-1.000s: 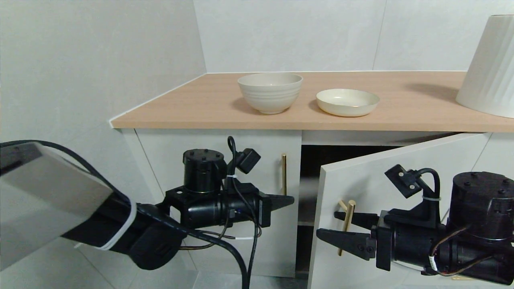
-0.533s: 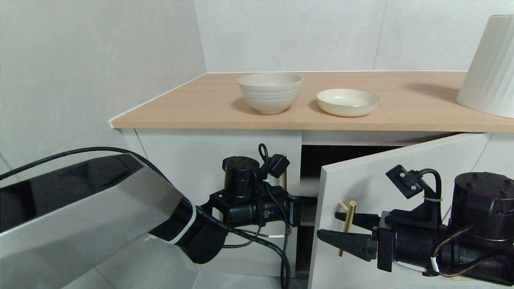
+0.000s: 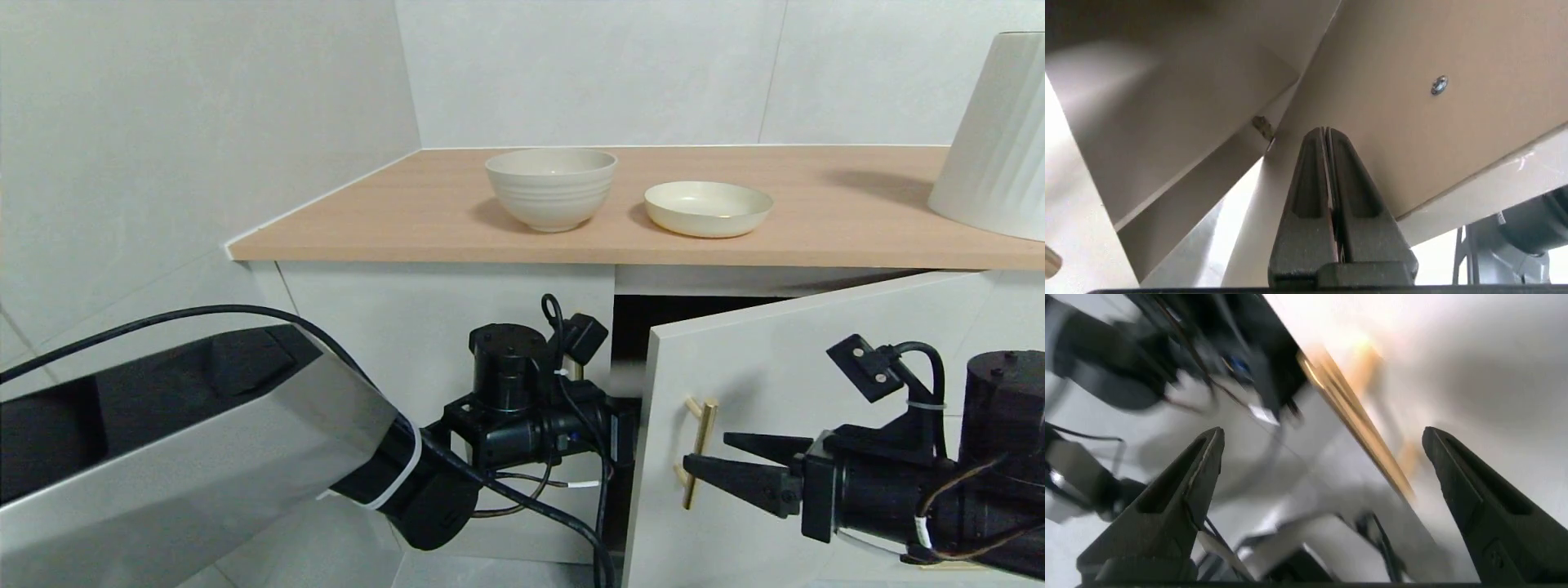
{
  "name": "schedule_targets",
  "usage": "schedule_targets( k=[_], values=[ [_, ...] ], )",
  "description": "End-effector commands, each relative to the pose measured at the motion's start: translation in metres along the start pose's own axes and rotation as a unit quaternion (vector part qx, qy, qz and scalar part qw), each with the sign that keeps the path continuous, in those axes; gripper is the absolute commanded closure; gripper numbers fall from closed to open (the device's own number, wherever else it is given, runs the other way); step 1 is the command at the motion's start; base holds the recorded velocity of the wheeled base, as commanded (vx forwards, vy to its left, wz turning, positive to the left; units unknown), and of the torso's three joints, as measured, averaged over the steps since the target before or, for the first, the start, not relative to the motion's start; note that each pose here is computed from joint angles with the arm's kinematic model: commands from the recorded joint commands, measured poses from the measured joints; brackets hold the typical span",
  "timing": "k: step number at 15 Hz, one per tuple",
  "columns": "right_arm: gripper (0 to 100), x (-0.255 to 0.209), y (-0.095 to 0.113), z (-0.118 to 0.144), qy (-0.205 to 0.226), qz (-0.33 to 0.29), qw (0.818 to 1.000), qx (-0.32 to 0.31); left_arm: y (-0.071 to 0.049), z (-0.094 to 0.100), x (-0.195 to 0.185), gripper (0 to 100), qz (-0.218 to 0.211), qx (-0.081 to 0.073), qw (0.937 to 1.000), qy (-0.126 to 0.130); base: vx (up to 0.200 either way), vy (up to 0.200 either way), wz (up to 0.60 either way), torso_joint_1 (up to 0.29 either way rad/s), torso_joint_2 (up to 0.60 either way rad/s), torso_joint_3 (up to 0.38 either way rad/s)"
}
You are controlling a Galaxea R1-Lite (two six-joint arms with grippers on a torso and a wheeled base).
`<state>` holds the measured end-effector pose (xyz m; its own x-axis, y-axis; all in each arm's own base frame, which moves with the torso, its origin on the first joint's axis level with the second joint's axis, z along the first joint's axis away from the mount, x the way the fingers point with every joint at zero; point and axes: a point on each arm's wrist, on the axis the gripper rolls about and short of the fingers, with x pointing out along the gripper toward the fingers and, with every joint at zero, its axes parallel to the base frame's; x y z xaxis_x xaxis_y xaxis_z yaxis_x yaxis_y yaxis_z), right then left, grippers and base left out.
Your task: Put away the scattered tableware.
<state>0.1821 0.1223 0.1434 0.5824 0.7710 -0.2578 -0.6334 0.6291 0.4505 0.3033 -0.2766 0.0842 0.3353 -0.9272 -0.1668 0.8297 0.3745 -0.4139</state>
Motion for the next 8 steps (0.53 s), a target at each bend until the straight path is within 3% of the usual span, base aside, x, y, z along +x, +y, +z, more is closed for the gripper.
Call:
schedule_targets(
  k=[1,4,8],
  values=[
    [0,-0.028,0.005,-0.003,0.0,-0.012,1.0,-0.016,-0.004,0.006,-0.003,100,-0.003,0.004,1.0,-0.007,0.0,0.0,0.0,0.0,0.0,0.0],
    [0,-0.076,0.019,-0.022,0.071,-0.032,0.996,-0.04,-0.007,0.01,-0.006,100,-0.008,0.005,0.9999,-0.008,0.0,0.0,0.0,0.0,0.0,0.0],
    [0,-0.096,0.029,-0.03,0.092,-0.017,0.995,-0.042,-0.02,0.013,-0.004,100,-0.015,-0.009,0.9998,0.013,0.0,0.0,0.0,0.0,0.0,0.0]
  ],
)
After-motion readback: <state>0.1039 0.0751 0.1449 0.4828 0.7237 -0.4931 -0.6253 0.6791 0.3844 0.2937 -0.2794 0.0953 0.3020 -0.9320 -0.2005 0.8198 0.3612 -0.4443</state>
